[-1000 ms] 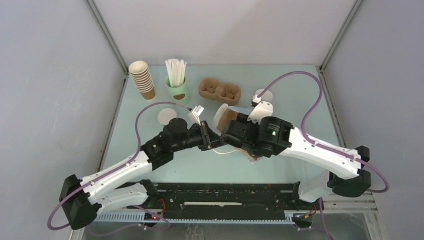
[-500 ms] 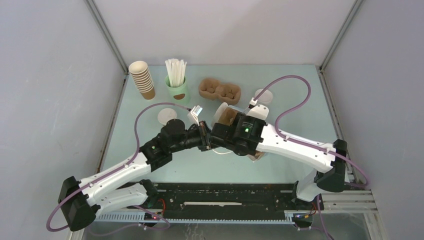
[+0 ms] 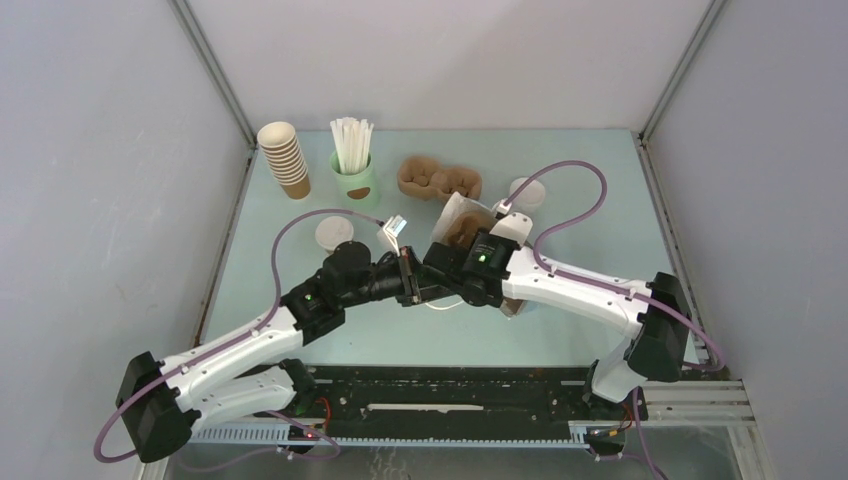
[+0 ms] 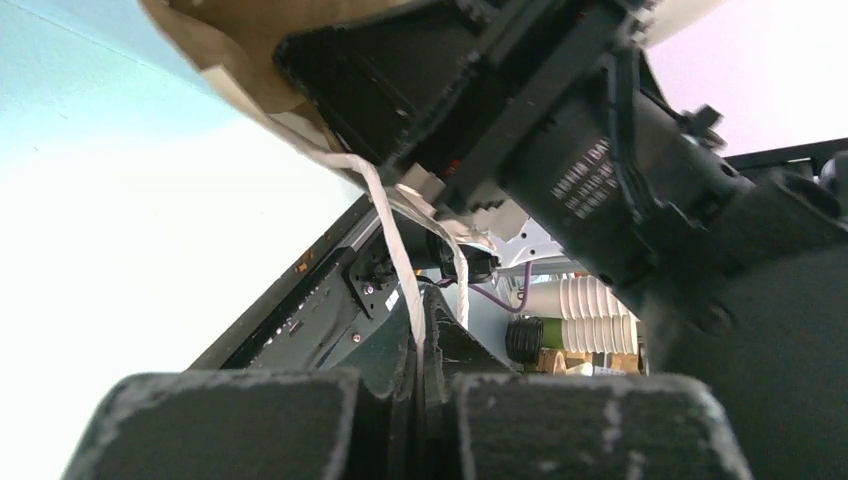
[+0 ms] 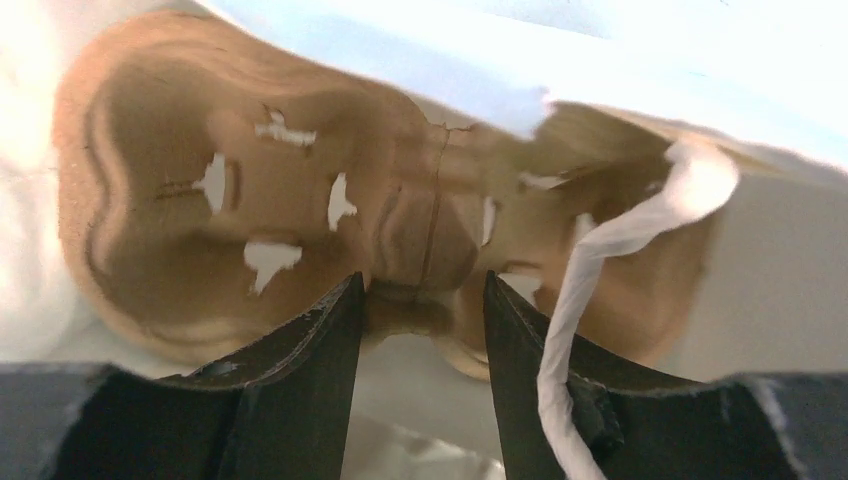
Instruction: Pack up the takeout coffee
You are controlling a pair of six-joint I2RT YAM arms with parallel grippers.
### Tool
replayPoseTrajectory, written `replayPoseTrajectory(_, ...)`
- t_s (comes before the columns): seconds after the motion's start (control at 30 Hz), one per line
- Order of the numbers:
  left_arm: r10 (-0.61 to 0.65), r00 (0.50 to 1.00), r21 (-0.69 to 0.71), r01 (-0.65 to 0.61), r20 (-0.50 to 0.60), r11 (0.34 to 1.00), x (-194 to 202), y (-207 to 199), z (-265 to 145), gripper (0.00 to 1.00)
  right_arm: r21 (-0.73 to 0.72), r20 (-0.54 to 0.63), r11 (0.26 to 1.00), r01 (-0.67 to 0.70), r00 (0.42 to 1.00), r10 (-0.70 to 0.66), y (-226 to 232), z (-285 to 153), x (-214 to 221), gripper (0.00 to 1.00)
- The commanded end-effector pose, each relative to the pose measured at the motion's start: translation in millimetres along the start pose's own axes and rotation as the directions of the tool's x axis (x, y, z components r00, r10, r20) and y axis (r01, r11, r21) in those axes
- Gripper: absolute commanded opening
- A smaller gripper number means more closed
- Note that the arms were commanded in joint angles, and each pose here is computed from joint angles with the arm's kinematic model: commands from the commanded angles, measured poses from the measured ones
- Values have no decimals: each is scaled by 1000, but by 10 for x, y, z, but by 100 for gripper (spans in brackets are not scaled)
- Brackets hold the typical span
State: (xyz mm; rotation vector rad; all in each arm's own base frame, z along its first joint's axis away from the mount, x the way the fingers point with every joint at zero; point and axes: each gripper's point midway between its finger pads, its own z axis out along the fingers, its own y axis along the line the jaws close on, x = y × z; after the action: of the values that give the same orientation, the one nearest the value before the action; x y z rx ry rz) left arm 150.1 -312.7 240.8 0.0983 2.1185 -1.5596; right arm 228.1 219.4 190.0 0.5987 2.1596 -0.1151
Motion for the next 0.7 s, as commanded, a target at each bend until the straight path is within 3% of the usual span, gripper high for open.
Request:
replayPoseTrajectory(0.0, 8, 1000, 53, -8, -5, 999, 16, -110, -46, 0, -14, 30, 999, -44, 999, 45, 117, 181, -37, 56)
replayPoseTrajectory(0.3, 10, 1000, 41, -9, -16, 999, 51, -56, -37, 0, 18, -18, 999, 42, 999, -42, 68, 368, -10, 65)
replayPoseTrajectory(0.43, 39, 998, -11, -39, -39, 999, 113, 81, -57, 0, -139, -55, 981, 136, 988, -145, 315, 174, -69, 73)
replayPoseTrajectory(0.53, 56, 997, -94, -61, -56, 994, 183, 301, -105, 0, -417, -80, 874, 252, 947, -311, 584, -346, -111, 78)
replayPoseTrajectory(0.67, 58, 996, -166, -69, -68, 984, 258, 528, -140, 0, -704, 42, 599, 382, 864, -501, 651, -1057, -49, 79)
